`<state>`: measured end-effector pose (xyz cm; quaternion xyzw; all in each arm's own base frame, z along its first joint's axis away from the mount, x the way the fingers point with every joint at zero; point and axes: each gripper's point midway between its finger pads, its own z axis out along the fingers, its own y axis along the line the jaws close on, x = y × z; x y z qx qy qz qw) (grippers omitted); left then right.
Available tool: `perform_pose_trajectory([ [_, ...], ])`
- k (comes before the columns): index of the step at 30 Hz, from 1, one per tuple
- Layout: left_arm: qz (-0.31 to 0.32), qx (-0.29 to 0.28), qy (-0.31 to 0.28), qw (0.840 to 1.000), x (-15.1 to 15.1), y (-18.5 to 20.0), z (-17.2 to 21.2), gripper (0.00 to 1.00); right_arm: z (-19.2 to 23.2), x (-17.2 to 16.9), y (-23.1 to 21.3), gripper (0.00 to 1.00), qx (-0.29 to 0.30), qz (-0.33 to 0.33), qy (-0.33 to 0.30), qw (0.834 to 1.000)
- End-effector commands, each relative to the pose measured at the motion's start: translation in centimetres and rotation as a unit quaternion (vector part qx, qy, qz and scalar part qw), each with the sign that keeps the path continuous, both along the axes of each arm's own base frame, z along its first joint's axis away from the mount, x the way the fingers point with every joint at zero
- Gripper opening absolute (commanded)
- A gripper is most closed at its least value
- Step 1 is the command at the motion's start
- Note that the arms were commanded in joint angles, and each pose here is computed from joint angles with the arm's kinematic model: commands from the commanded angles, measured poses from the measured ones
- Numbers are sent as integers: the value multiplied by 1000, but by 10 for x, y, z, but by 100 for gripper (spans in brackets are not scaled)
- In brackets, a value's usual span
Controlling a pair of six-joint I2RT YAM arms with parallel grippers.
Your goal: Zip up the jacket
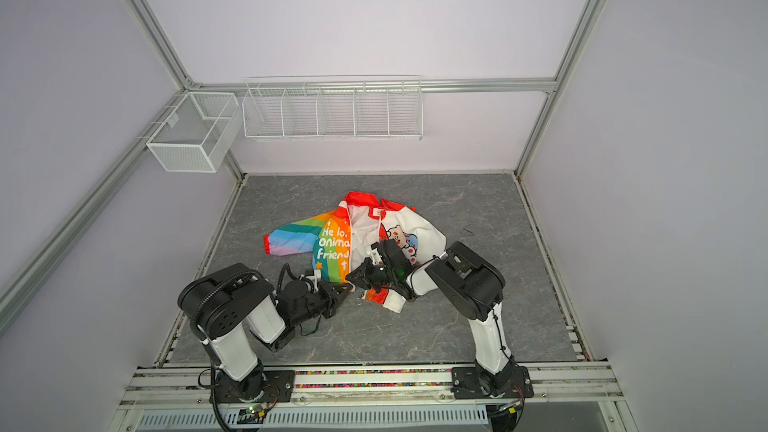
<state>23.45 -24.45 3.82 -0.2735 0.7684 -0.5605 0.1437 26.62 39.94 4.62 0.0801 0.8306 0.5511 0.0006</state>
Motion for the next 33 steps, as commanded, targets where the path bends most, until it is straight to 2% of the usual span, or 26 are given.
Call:
perform_pose_trajectory([
  [1,-15,-43,-41,998,7,-16,29,1,0,-5,1,7,9,6,4,1000],
  [8,-15,-38,-39,998,5,-14,26,0,0,-3,-1,7,8,5,2,1000],
  [12,-16,-37,-41,998,5,-14,26,0,3,-2,-8,16,-12,5,-10,1000],
  [19,-18,-29,-46,998,5,-14,23,0,9,-8,-38,42,-126,16,-52,991],
  [22,-22,-18,-39,999,4,-14,14,0,13,-10,-55,48,-183,20,-70,981],
  [26,-24,-5,-41,999,4,-13,7,0,18,-15,-82,51,-241,15,-88,967],
  [33,-19,25,-47,998,4,-7,-4,0,28,-40,-111,51,-286,18,-100,953],
])
